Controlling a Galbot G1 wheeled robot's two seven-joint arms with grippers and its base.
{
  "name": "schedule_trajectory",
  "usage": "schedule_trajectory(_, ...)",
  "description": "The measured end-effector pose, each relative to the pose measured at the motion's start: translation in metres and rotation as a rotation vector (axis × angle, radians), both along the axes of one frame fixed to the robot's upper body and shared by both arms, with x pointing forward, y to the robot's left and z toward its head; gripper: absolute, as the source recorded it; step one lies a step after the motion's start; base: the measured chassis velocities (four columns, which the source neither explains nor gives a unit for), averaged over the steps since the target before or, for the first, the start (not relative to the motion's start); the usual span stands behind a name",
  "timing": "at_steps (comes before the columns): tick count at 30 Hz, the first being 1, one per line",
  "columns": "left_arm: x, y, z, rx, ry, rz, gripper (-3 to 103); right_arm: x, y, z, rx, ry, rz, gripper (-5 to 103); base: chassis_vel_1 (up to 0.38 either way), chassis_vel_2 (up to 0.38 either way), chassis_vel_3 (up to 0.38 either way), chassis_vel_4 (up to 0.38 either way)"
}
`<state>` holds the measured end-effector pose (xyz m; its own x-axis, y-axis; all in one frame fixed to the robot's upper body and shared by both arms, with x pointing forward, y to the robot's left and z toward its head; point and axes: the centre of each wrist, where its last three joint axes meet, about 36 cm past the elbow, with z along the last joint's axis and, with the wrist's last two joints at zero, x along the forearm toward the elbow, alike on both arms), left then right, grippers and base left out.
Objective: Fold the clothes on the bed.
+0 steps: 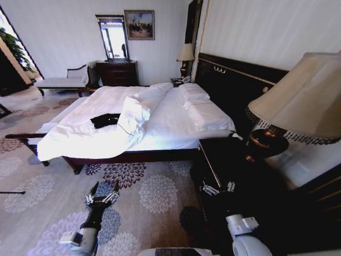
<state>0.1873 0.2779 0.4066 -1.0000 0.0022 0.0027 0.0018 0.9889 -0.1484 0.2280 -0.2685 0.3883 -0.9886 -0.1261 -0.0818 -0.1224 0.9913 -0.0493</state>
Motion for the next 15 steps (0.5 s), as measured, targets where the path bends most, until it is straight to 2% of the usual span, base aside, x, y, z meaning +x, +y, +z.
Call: schedule_trajectory(15,-0.0022,0.0023,0.0000,0.023,-0.005,0.004,100,0.0005,0.0027,-0.0034,0.007,-0.004,0.006,100,-0.065,0.076,0.069,-0.079)
